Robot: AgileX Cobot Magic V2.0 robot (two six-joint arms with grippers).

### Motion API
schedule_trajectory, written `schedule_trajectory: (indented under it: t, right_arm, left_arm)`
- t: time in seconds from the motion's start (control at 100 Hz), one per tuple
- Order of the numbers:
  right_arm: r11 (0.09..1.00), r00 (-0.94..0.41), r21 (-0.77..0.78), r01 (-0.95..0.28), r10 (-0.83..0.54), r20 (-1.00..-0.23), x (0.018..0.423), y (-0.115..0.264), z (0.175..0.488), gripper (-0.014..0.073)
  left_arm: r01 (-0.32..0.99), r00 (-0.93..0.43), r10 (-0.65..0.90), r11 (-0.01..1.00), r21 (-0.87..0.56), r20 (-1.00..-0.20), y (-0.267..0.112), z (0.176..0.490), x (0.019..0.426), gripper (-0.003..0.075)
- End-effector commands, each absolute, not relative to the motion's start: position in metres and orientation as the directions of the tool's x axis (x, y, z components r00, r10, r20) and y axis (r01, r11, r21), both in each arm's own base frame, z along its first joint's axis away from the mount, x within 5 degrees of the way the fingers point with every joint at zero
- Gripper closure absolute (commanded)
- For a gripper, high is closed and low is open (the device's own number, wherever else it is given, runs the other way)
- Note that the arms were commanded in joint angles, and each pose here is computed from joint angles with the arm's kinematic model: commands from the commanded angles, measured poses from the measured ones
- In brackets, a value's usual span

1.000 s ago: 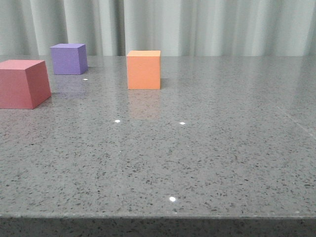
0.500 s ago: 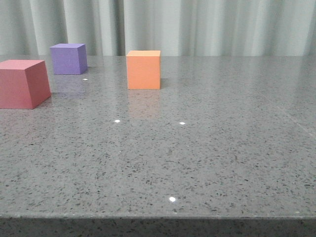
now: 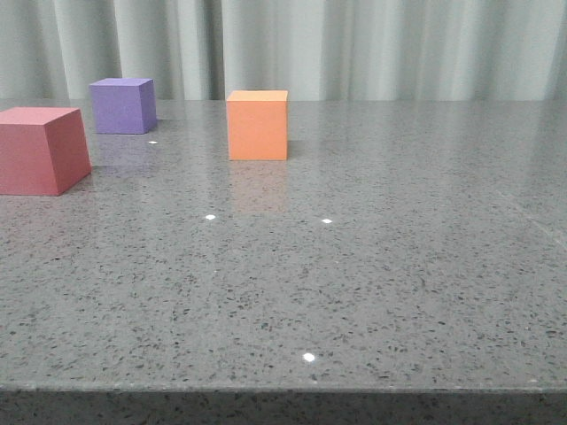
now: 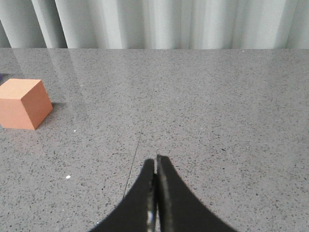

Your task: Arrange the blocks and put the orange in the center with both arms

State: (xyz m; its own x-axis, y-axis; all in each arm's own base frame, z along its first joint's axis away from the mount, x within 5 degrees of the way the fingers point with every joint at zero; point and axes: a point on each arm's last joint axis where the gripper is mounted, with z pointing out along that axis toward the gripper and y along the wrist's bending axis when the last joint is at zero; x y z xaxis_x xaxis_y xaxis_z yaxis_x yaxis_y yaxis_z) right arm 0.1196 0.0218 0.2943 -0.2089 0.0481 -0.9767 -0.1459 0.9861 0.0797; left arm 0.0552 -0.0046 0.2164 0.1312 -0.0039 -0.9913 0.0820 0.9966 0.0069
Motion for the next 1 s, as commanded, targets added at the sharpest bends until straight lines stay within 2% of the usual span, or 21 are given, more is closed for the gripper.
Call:
schedule_trajectory:
  t: [0.0,0.14,0.31,0.52,0.72,0.81,0.99]
  right_arm:
    - [0.982,-0.120,0.065,-0.175,0.044,-0.992,0.120,0.024,0.309,0.0662]
    - [0.982,-0.120,0.065,-0.175,0.044,-0.992,0.120,0.024,0.309,0.0662]
    - [0.982,-0.119,0.065,-0.176,0.044,-0.992,0.120,0.024,0.309,0.0662]
    - [0.982,-0.119,0.065,-0.176,0.044,-0.992,0.120,0.024,0.309,0.0662]
    - [0.982,-0.119,0.065,-0.176,0.044,-0.992,0.120,0.024,0.309,0.0662]
    - [0.982,-0.119,0.065,-0.176,0.044,-0.992,0.120,0.024,0.309,0.0662]
    - [0.982,-0.119,0.065,-0.176,0.044,-0.992,0.120,0.024,0.309,0.0662]
  left_arm:
    - [0.091,0.211,-0.022,0.996,-0.003,-0.977,-0.005,0.216,0.053,0.0739]
    - [0.093,0.217,-0.042,0.995,-0.023,-0.975,-0.004,0.236,0.049,0.0739]
    - [0.092,0.166,-0.038,0.996,-0.023,-0.985,-0.004,0.279,0.043,0.0739]
    - [0.088,-0.008,-0.023,0.996,-0.023,-1.000,-0.005,0.339,0.052,0.0739]
    - [0.082,-0.272,0.001,0.996,-0.022,-0.962,-0.007,0.387,0.074,0.0739]
    - [0.079,-0.366,0.009,0.997,-0.022,-0.931,-0.008,0.400,0.086,0.0739]
    - [0.078,-0.433,0.015,0.997,-0.021,-0.901,-0.009,0.408,0.105,0.0739]
